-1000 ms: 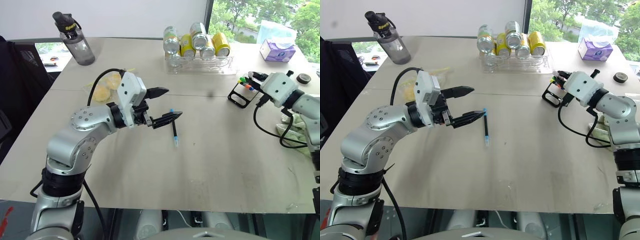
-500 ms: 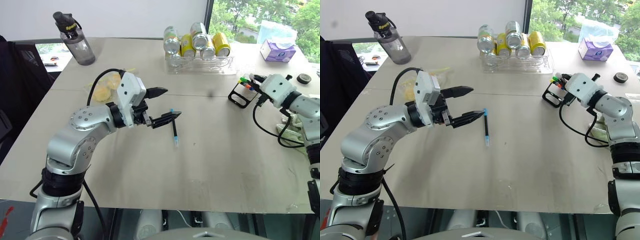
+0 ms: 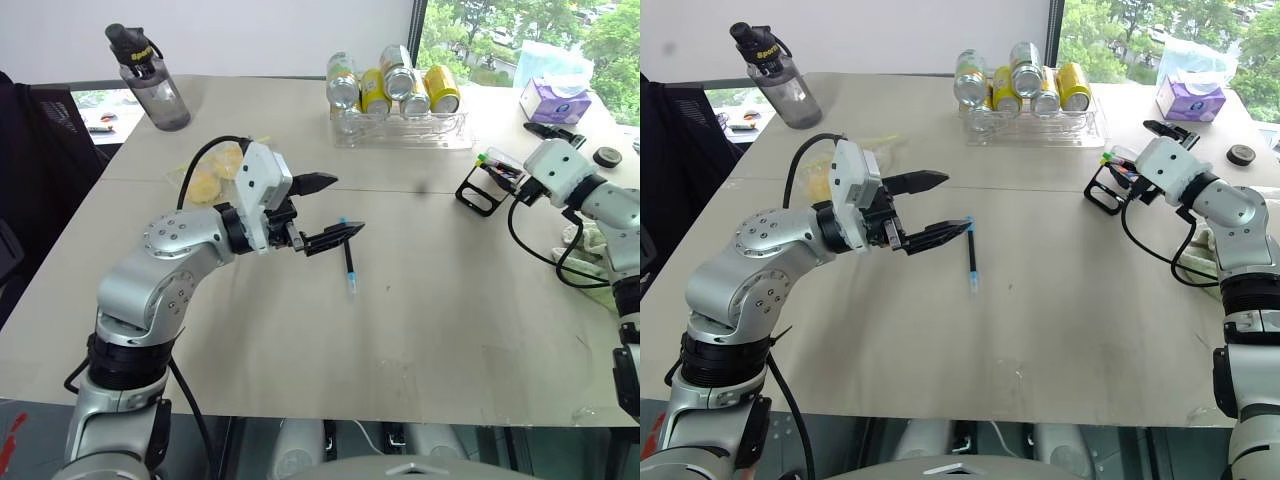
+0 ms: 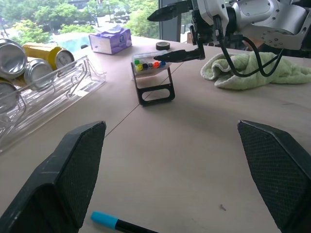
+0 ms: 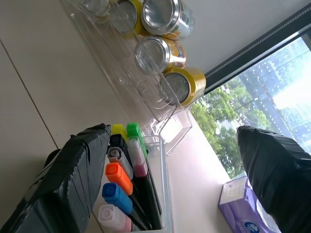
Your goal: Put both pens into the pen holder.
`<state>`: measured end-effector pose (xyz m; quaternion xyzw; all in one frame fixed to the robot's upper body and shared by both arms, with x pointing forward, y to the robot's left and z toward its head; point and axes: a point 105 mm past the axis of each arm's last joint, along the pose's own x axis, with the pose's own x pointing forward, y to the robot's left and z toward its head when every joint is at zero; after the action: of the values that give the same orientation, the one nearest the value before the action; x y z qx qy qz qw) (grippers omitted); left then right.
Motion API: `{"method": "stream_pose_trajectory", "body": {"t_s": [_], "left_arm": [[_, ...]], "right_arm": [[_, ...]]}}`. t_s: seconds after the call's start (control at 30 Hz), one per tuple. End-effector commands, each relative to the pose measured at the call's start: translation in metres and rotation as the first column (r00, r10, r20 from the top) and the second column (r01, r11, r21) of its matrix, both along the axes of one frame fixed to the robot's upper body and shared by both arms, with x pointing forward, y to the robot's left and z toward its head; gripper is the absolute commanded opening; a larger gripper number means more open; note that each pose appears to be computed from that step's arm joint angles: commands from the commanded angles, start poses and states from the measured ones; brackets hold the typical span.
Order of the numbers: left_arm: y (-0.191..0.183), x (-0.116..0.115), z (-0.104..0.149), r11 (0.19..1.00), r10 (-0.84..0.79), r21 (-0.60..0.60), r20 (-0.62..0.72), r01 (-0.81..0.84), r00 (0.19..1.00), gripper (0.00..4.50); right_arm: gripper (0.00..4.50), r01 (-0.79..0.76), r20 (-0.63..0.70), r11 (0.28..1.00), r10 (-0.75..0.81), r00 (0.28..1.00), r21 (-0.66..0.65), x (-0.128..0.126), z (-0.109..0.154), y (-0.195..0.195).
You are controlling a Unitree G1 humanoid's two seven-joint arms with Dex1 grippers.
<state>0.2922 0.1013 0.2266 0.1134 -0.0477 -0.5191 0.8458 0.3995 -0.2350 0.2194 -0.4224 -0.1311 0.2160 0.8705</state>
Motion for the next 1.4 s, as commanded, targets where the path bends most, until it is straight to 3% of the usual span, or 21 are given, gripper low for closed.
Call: {"method": "stream_pose_trajectory", "body": {"t_s": [0.03, 0.17, 0.27, 0.4, 0.63, 0.73, 0.8, 1.0, 1.13, 1.4], "left_arm": [[0.006, 0.000, 0.006, 1.000, 0.021, 0.006, 0.035, -0.021, 0.999, 4.50], [0.023, 0.009, -0.016, 0.994, 0.111, 0.018, -0.030, -0.110, 0.993, 4.50], [0.029, 0.016, -0.038, 0.978, 0.207, 0.017, -0.106, -0.206, 0.973, 4.50], [0.013, 0.021, -0.061, 0.954, 0.299, 0.034, -0.138, -0.298, 0.944, 4.50], [-0.008, 0.041, -0.083, 0.883, 0.461, 0.031, -0.246, -0.469, 0.853, 4.50], [-0.014, 0.042, -0.099, 0.854, 0.520, 0.127, -0.229, -0.504, 0.823, 4.50], [-0.017, 0.042, -0.111, 0.832, 0.554, 0.194, -0.228, -0.520, 0.801, 4.50], [-0.032, 0.047, -0.111, 0.825, 0.566, 0.180, -0.274, -0.536, 0.778, 4.50], [-0.038, 0.057, -0.115, 0.777, 0.628, 0.210, -0.310, -0.593, 0.714, 4.50], [-0.045, 0.047, -0.143, 0.710, 0.704, 0.352, -0.367, -0.610, 0.608, 4.50]], "right_arm": [[4.45, -0.094, 0.012, 0.987, 0.093, 0.996, 0.128, -0.009, 0.024, 0.018], [4.45, -0.217, -0.126, 0.945, 0.253, 0.959, 0.246, -0.024, 0.012, 0.054], [4.45, -0.298, -0.264, 0.871, 0.416, 0.870, 0.390, -0.046, -0.001, 0.076], [4.45, -0.363, -0.359, 0.800, 0.555, 0.750, 0.478, -0.077, -0.015, 0.083], [4.45, -0.365, -0.470, 0.746, 0.645, 0.602, 0.556, -0.120, -0.038, 0.076], [4.45, -0.356, -0.502, 0.738, 0.660, 0.559, 0.573, -0.134, -0.044, 0.074], [4.45, -0.346, -0.501, 0.751, 0.643, 0.580, 0.563, -0.136, -0.046, 0.070], [4.45, -0.303, -0.500, 0.767, 0.612, 0.613, 0.566, -0.142, -0.054, 0.065], [4.45, -0.288, -0.492, 0.769, 0.600, 0.630, 0.570, -0.148, -0.057, 0.066], [4.45, -0.269, -0.484, 0.779, 0.578, 0.657, 0.566, -0.153, -0.058, 0.059]]}}
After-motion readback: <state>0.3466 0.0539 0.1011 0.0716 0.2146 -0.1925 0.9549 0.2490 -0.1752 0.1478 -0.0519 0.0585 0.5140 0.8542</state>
